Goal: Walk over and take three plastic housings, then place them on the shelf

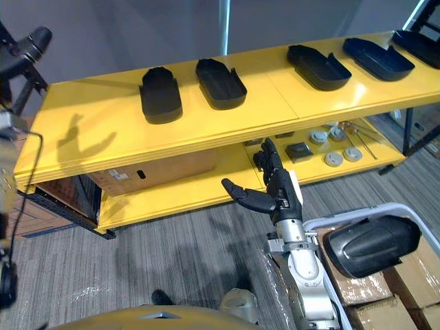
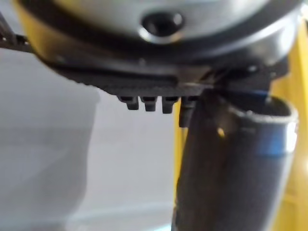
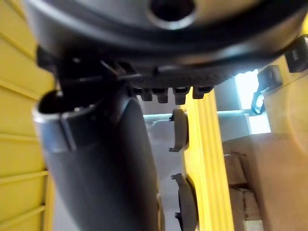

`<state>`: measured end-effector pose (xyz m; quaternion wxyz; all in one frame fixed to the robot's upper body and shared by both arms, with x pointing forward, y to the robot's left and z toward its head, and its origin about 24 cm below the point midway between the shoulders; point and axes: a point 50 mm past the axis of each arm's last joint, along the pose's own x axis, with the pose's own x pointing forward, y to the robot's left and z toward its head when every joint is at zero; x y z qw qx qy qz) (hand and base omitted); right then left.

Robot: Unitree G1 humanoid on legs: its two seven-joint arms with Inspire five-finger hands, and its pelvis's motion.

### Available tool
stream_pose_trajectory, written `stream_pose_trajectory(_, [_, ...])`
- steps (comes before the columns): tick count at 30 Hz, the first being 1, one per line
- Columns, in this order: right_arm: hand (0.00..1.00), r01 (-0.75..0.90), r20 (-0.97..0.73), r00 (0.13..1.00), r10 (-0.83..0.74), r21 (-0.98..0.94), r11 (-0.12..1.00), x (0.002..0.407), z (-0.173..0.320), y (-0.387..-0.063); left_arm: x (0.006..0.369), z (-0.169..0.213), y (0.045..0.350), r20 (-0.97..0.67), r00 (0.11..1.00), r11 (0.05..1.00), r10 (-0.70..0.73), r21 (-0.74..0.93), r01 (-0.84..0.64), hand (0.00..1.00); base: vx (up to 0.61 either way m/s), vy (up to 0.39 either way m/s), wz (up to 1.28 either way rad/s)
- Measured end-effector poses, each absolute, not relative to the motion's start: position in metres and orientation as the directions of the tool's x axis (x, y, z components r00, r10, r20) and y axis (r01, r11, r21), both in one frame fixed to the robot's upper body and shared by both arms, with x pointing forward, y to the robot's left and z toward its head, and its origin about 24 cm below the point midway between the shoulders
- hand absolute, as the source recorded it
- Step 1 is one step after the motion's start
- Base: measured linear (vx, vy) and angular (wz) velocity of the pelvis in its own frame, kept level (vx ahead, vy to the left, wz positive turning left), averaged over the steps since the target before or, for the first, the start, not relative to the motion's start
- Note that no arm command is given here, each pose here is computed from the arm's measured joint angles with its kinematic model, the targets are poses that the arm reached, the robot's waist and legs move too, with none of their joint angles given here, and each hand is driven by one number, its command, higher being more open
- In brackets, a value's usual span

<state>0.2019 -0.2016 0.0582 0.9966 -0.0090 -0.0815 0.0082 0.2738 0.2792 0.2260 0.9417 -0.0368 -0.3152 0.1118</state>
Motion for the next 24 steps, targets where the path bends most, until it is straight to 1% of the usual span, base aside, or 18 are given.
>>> stream_pose_trajectory(1, [1.00,-0.010,0.181,0.983,0.012,-0.014,1.000,0.206,0.062,-0.201,0.260,0.208,0.265,0.576,0.792,0.978,0.202,-0.167,-0.128,1.00,0.01,0.010,0.22])
stream_pose_trajectory(3, [1.00,-0.013,0.211,0.978,0.010,0.011,1.000,0.212,0.068,-0.199,0.244,0.187,0.254,0.550,0.811,0.973,0.196,-0.214,-0.090,1.00,-0.01,0.008,0.25])
stream_pose_trajectory(5, [1.00,-0.005,0.231,0.973,-0.006,0.049,0.999,0.216,0.072,-0.197,0.232,0.169,0.246,0.512,0.834,0.962,0.206,-0.261,-0.078,1.00,-0.02,0.001,0.29])
stream_pose_trajectory(7, [1.00,0.009,0.238,0.971,-0.029,0.085,0.996,0.218,0.072,-0.193,0.221,0.151,0.246,0.468,0.851,0.948,0.238,-0.301,-0.100,1.00,-0.01,0.006,0.30])
stream_pose_trajectory(8, [1.00,0.014,0.237,0.971,-0.036,0.091,0.996,0.218,0.072,-0.192,0.218,0.147,0.246,0.459,0.853,0.945,0.248,-0.310,-0.108,1.00,0.00,0.009,0.16])
stream_pose_trajectory(9, [1.00,0.084,0.228,0.967,-0.110,0.121,0.989,0.218,0.070,-0.194,0.192,0.133,0.243,0.448,0.851,0.932,0.275,-0.341,-0.121,1.00,0.00,0.004,0.04])
stream_pose_trajectory(14, [1.00,0.087,0.225,0.968,-0.112,0.120,0.989,0.218,0.069,-0.194,0.191,0.132,0.242,0.445,0.850,0.929,0.280,-0.349,-0.123,1.00,0.00,0.000,0.01])
stream_pose_trajectory(18, [1.00,0.119,0.199,0.970,-0.141,0.116,0.986,0.212,0.063,-0.208,0.184,0.121,0.242,0.405,0.865,0.919,0.296,-0.368,-0.142,1.00,0.00,0.008,0.04])
stream_pose_trajectory(20, [1.00,0.155,0.163,0.971,-0.177,0.140,0.978,0.208,0.056,-0.218,0.180,0.115,0.241,0.380,0.879,0.920,0.288,-0.364,-0.144,1.00,0.00,0.053,0.02])
stream_pose_trajectory(24, [1.00,0.196,0.074,0.975,-0.209,0.151,0.969,0.194,0.040,-0.228,0.174,0.105,0.239,0.337,0.901,0.915,0.274,-0.379,-0.136,1.00,0.04,0.040,-0.02])
